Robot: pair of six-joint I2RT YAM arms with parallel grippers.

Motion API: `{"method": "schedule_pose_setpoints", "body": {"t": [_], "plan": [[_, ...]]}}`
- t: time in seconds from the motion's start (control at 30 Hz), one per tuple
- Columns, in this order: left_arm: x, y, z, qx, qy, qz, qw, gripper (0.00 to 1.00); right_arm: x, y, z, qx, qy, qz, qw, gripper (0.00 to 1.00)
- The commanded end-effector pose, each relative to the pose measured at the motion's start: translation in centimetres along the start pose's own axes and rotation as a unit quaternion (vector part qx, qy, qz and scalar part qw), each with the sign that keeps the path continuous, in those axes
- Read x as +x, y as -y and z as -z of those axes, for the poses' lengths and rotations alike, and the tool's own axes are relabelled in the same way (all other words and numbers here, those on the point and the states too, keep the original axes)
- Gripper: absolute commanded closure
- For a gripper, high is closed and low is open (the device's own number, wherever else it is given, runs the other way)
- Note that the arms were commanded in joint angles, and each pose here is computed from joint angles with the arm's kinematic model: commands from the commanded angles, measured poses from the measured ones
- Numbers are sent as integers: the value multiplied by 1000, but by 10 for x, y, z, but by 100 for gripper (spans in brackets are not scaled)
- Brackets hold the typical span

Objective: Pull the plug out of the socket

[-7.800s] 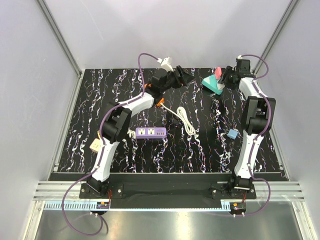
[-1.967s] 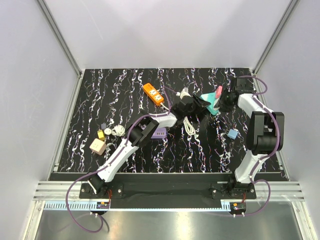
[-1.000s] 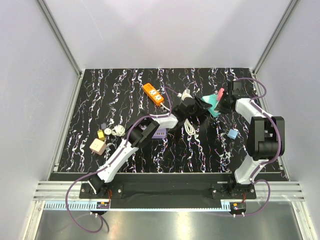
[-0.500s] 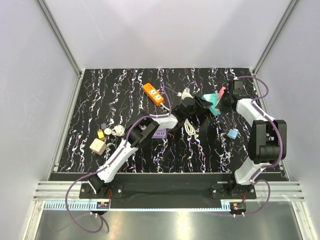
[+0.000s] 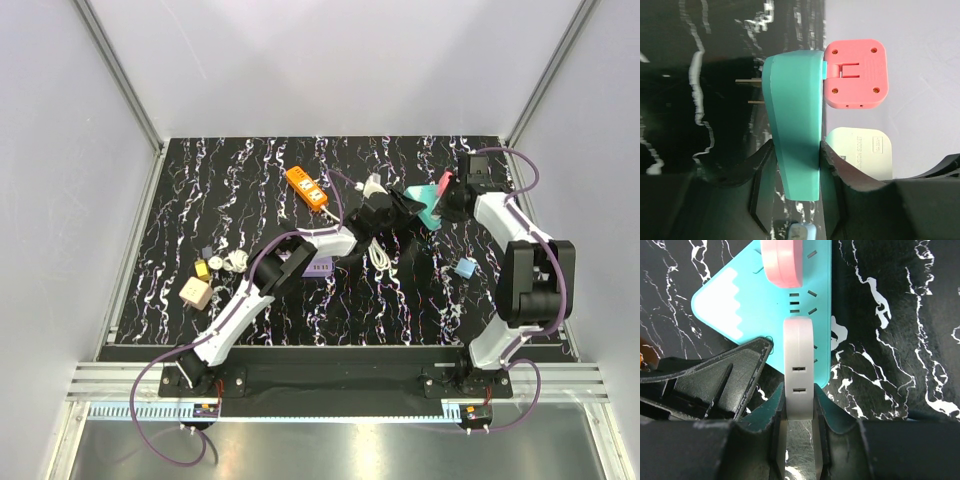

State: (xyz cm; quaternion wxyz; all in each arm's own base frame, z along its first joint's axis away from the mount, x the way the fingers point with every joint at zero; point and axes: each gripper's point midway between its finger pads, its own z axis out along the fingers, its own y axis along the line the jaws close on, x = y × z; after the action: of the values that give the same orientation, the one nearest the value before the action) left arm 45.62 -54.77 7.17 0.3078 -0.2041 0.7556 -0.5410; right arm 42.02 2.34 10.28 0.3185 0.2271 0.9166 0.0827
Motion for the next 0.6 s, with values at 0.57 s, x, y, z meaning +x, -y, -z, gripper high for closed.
{"method": "schedule_pose_setpoints", "body": {"t": [0.57], "plan": [[-22, -55, 4, -90, 27, -7, 996, 100, -86, -25, 31, -17, 112, -12, 994, 100]]}}
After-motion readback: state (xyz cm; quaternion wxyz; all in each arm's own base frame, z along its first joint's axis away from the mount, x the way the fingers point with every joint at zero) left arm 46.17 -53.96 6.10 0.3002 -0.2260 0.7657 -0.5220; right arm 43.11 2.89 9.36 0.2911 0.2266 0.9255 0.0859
